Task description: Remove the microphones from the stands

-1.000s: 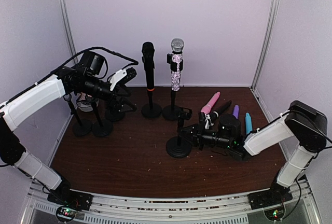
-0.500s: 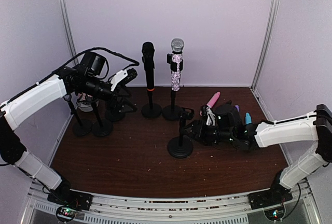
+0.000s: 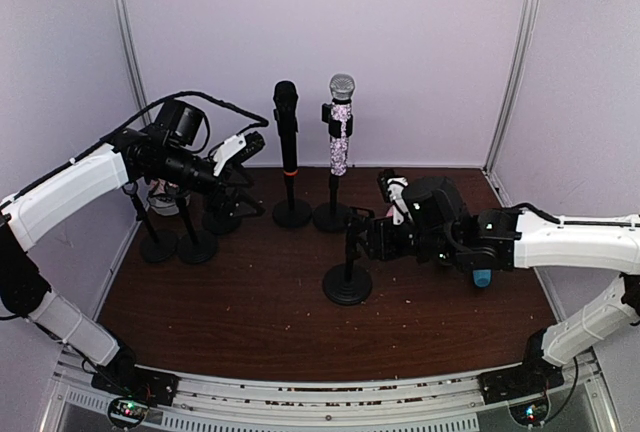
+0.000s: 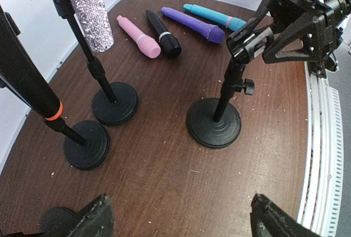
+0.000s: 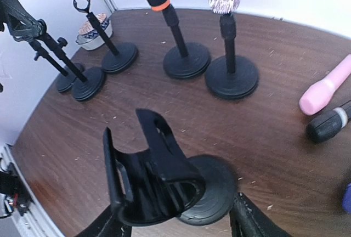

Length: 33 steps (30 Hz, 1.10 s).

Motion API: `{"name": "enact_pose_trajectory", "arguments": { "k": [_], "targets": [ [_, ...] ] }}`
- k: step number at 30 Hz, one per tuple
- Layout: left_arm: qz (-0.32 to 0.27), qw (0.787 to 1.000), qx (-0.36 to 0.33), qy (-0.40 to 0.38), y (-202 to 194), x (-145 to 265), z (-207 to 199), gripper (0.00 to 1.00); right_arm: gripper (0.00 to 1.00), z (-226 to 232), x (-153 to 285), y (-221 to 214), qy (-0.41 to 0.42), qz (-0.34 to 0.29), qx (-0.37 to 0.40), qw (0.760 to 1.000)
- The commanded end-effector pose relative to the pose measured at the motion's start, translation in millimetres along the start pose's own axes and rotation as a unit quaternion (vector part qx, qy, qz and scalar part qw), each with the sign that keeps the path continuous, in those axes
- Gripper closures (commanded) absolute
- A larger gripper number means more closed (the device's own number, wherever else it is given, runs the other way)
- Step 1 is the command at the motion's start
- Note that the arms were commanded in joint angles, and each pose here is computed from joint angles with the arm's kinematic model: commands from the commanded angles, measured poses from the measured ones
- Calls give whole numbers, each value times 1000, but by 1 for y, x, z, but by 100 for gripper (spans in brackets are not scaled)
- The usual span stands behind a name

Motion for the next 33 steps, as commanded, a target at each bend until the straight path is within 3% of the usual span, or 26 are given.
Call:
{"name": "enact_pose_trajectory", "arguments": {
  "k": [1, 15, 21, 27, 30, 33],
  "targets": [
    [-17, 1000, -10, 4, 6, 6, 1, 11, 38, 1, 10, 20, -58, -26, 79, 995],
    [-18, 1000, -8, 0, 1, 7, 1, 11, 47, 16, -20, 22, -98, 35, 147, 984],
    [-27, 999, 8, -20, 0, -8, 5, 11, 64, 18, -21, 21, -93, 39, 144, 984],
    [-31, 998, -3, -59, 12, -43, 0, 12, 73, 29, -9, 24, -63, 21, 127, 990],
    [-39, 996, -7, -80, 22, -65, -1, 14, 66, 36, -5, 23, -47, 24, 121, 991],
    [-53, 994, -9, -96, 33, -83, -2, 15, 42, 36, 7, 29, -44, 19, 105, 993]
  ]
}}
Point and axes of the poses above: each gripper's point midway between its finger pads, its own x axis back along the fingers, its own z axis along the line the jaws close on, y = z × x, the point moved 7 cm from there along x, back along the fingers, and after that the axes turned 11 degrees about -x, right-handed, at the moved point
